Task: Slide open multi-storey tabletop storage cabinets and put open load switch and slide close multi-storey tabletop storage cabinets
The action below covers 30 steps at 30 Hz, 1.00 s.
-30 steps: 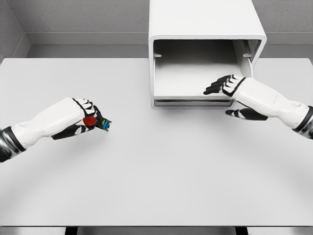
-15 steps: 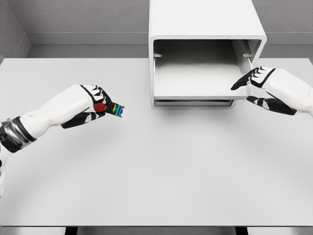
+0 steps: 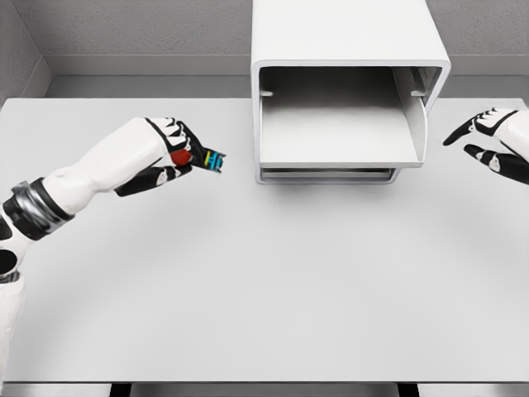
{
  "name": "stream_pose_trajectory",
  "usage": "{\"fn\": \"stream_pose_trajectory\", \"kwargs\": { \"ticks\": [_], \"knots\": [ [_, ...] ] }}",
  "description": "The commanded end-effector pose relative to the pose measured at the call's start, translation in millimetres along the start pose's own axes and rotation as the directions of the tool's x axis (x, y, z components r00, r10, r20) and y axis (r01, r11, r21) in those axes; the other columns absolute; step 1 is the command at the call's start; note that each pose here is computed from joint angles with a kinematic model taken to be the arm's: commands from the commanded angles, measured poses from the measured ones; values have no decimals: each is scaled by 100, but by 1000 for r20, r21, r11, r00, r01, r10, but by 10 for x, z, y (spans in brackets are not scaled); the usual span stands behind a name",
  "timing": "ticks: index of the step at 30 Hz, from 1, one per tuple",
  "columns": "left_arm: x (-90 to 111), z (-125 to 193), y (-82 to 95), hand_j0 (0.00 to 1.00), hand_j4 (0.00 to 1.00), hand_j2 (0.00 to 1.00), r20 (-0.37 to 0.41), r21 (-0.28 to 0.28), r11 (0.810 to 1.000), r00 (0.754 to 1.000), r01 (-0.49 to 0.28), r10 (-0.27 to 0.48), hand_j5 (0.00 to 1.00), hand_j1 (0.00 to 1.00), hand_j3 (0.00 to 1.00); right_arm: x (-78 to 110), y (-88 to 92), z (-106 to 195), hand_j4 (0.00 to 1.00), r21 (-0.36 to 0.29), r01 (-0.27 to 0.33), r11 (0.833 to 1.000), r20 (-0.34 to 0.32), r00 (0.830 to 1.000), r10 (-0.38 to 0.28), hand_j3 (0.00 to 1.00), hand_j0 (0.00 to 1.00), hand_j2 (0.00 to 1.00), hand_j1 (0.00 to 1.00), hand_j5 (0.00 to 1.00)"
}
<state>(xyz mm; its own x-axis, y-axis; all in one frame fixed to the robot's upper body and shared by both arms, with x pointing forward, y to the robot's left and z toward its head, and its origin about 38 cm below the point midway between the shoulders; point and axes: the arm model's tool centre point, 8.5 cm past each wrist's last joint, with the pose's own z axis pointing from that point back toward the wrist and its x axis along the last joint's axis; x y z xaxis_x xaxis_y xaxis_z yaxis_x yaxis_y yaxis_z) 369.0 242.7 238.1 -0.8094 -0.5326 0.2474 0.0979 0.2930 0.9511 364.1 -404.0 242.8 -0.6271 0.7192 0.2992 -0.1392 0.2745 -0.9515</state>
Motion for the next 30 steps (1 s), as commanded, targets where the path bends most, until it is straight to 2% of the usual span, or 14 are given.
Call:
{"fn": "stream_pose_trajectory", "kwargs": {
  "ticks": [1,6,11,16,20,25,26,28,30],
  "knots": [
    [22,-36,-19,42,42,42,8,19,1000,1000,-20,20,42,42,42,-150,35,81,52,6,19,1000,-50,999,-18,52,52,52,52,52],
    [56,-144,75,42,42,42,31,59,998,999,-15,13,42,42,42,-299,254,239,52,44,65,997,-116,991,-59,52,52,52,52,52],
    [89,-232,129,42,42,42,49,85,996,999,-14,9,42,42,42,-293,429,310,53,76,85,993,-133,988,-75,53,53,53,53,53],
    [149,-338,103,42,42,42,67,110,993,997,-32,24,42,42,42,-277,629,410,53,102,126,987,-151,982,-110,53,53,53,53,53],
    [194,-410,88,42,42,42,83,128,991,996,-48,38,42,42,42,-174,699,413,53,106,143,984,-129,983,-129,53,53,53,53,53],
    [273,-511,28,42,42,42,109,137,988,992,-74,60,42,42,42,-129,783,440,59,125,155,980,-126,982,-139,59,59,59,59,59],
    [287,-531,27,42,42,42,114,141,987,992,-79,63,42,42,42,-77,776,410,58,128,148,981,-109,985,-134,58,58,58,58,58],
    [314,-571,4,42,42,42,121,147,985,990,-89,72,42,42,42,18,899,339,58,103,177,979,-86,982,-169,58,58,58,58,58],
    [327,-592,-6,42,42,42,122,149,985,990,-91,73,42,42,42,108,893,296,58,104,172,980,-58,984,-167,58,58,58,58,58]
  ]
}}
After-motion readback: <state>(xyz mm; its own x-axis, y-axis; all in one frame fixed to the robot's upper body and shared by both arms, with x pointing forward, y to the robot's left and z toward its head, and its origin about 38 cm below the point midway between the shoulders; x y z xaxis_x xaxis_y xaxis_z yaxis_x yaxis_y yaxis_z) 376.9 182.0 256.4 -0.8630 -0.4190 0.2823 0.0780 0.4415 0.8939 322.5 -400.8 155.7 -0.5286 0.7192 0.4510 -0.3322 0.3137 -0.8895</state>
